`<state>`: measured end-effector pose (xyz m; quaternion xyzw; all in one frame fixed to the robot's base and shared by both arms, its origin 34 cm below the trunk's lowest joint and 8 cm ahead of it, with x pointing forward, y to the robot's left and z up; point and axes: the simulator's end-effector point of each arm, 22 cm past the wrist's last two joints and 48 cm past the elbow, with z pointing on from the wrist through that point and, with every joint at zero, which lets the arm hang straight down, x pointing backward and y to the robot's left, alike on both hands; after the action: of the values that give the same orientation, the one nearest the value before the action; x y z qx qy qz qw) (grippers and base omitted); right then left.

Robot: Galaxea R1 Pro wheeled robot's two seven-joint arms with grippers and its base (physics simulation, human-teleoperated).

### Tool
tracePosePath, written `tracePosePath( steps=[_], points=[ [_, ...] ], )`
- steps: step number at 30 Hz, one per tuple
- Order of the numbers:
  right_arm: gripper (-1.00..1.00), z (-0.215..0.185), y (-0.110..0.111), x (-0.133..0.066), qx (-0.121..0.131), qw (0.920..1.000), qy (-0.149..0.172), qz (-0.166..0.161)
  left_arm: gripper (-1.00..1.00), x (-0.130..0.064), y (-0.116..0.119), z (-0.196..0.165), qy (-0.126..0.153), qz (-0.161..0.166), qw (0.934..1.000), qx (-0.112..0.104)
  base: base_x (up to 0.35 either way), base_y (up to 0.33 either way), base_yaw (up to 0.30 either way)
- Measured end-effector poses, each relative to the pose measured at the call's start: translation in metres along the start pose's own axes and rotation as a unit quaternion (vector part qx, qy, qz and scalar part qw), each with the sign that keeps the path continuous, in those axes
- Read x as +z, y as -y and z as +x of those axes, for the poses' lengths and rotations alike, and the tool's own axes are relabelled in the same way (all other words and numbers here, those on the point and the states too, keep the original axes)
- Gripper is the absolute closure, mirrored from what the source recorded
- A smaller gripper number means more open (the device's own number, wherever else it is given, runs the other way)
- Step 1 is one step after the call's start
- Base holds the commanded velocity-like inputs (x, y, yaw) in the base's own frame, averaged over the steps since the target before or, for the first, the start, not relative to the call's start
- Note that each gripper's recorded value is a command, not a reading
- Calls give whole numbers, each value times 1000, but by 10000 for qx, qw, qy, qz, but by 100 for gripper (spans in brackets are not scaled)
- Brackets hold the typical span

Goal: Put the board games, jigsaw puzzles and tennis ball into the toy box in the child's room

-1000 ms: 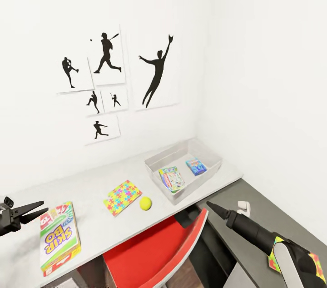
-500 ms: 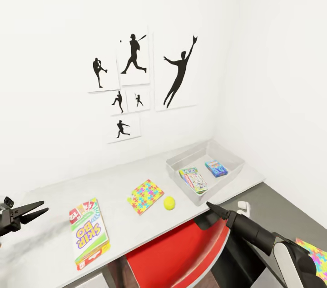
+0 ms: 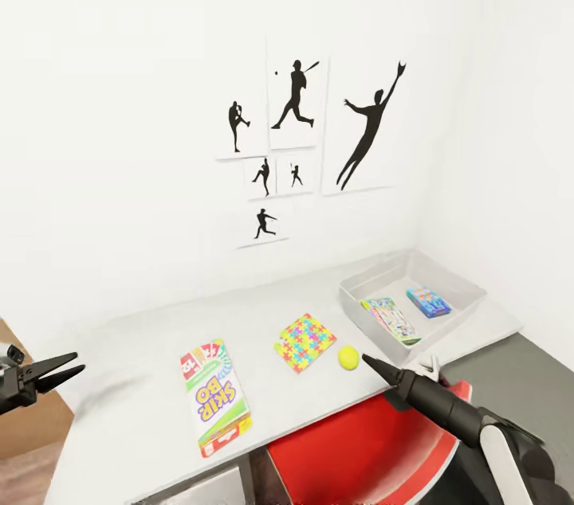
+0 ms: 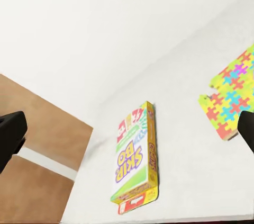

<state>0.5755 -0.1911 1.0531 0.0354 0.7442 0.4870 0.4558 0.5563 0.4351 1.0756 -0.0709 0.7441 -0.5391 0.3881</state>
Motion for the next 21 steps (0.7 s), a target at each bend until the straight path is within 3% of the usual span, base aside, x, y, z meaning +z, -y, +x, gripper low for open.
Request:
tracePosePath(
  steps=[13, 21],
  points=[
    [-100, 1, 1, 0, 1, 10000, -16, 17, -100, 0, -1, 1, -7, -5, 10000, -9, -31, 25, 280],
    [-100, 1, 2, 0, 11, 10000, -13, 15, -100, 1, -2, 1, -12, -10, 10000, -17, -1, 6, 57]
  ],
)
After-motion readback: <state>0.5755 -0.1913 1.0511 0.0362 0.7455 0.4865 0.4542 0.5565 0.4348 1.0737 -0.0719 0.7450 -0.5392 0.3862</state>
